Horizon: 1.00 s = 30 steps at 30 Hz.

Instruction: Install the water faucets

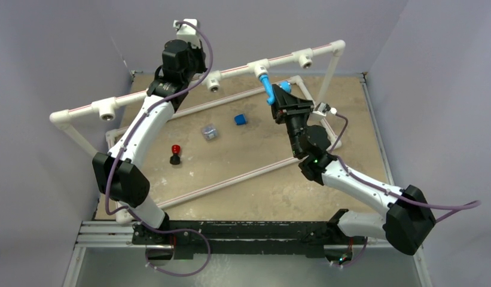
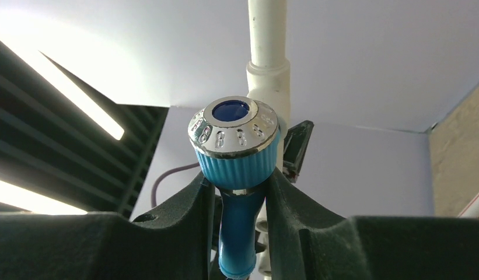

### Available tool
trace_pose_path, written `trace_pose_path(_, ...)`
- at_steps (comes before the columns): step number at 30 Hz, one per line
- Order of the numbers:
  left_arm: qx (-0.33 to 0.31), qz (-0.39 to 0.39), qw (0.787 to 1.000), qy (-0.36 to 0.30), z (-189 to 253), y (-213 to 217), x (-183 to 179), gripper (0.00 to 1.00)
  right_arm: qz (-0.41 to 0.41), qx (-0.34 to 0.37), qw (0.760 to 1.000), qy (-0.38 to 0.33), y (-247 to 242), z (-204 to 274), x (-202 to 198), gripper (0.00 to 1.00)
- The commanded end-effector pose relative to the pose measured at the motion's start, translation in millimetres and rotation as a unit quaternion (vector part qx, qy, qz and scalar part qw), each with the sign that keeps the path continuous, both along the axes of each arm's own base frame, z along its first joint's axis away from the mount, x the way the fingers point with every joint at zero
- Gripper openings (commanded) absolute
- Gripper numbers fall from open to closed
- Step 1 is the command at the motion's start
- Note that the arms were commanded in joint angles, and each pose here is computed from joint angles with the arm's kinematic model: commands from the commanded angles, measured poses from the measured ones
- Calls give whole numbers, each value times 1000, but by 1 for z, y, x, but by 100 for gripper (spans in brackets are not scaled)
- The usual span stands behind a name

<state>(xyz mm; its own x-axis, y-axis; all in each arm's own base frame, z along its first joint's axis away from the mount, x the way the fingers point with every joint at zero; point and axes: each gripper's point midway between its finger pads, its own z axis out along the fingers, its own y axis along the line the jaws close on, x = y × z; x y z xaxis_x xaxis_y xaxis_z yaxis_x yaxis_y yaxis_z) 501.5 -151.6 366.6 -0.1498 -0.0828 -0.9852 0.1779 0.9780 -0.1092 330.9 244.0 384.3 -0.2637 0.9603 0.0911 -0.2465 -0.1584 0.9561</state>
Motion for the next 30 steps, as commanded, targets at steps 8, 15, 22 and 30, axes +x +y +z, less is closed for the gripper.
trace_pose_path(8,19,-8,998,65,-46,-3,-5,0,119,29,991,52,32,-15,-30,34)
trace_pose_path(15,15,-12,998,67,-47,-5,-4,0,100,-46,994,23,19,-19,-40,66)
trace_pose_path(22,17,-10,997,69,-49,-4,-4,0,38,-150,988,-17,-9,-17,-48,74)
trace_pose_path(30,18,-10,997,70,-51,-4,-3,0,-65,-332,936,-95,-51,4,-58,78)
